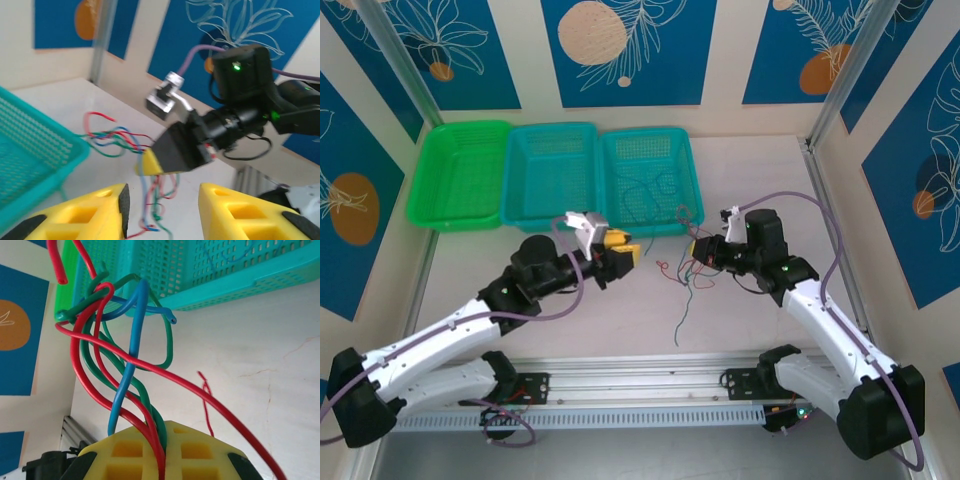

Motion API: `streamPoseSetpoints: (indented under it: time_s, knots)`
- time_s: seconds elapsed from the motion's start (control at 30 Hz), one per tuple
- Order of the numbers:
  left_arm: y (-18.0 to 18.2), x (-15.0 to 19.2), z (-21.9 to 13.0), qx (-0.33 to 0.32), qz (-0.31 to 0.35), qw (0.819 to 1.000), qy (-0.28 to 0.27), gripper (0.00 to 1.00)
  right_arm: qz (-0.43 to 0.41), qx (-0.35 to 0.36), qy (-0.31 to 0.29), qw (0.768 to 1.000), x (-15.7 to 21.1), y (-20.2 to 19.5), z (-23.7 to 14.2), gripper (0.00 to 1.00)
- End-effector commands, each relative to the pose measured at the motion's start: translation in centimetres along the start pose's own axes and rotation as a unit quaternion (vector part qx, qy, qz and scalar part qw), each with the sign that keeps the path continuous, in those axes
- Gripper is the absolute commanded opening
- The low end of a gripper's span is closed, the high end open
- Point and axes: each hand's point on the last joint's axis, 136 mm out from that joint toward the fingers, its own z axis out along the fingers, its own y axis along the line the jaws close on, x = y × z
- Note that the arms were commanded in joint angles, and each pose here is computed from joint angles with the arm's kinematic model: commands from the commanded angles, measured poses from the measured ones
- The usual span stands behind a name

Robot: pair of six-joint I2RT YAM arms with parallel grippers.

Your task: Untangle the cables

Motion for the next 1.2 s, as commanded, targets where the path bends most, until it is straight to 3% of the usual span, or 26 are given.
streamPoseSetpoints:
  time_s: [0.0,0.1,0.23,0.47,0.57,0.67,0.93,1.17]
  knots:
    - [0.2,1.3,2.6,-0.021,-0.075,0.996,0.037,0.39,0.004,0.011,-0.020,1.000,-1.3,0.6,-0.5,0.00]
    - [1.5,3.2,5.2,-0.049,-0.118,0.989,0.076,0.38,0.014,0.016,-0.015,1.000,-1.2,0.7,-0.6,0.00]
    - [0.8,4.8,8.4,-0.007,-0.115,0.987,0.113,0.38,0.024,0.012,0.001,1.000,-0.8,0.9,-0.6,0.00]
    - [3.5,5.8,11.4,-0.021,-0.134,0.983,0.120,0.38,0.021,-0.011,0.018,1.000,-0.3,1.9,-0.6,0.00]
    - [3.6,6.5,12.4,0.011,-0.155,0.980,0.126,0.36,0.021,-0.013,0.019,1.000,-0.2,2.1,-0.8,0.00]
    - [3.4,7.2,13.1,0.030,-0.160,0.977,0.135,0.31,0.020,-0.016,0.017,1.000,-0.3,2.4,-1.0,0.00]
    - [3.2,7.6,13.5,0.050,-0.176,0.973,0.138,0.01,0.018,-0.016,0.009,1.000,-0.5,2.6,-1.2,0.00]
    - [3.8,6.4,11.8,0.050,-0.185,0.975,0.109,0.00,0.010,0.017,-0.016,1.000,-0.8,1.1,-1.7,0.00]
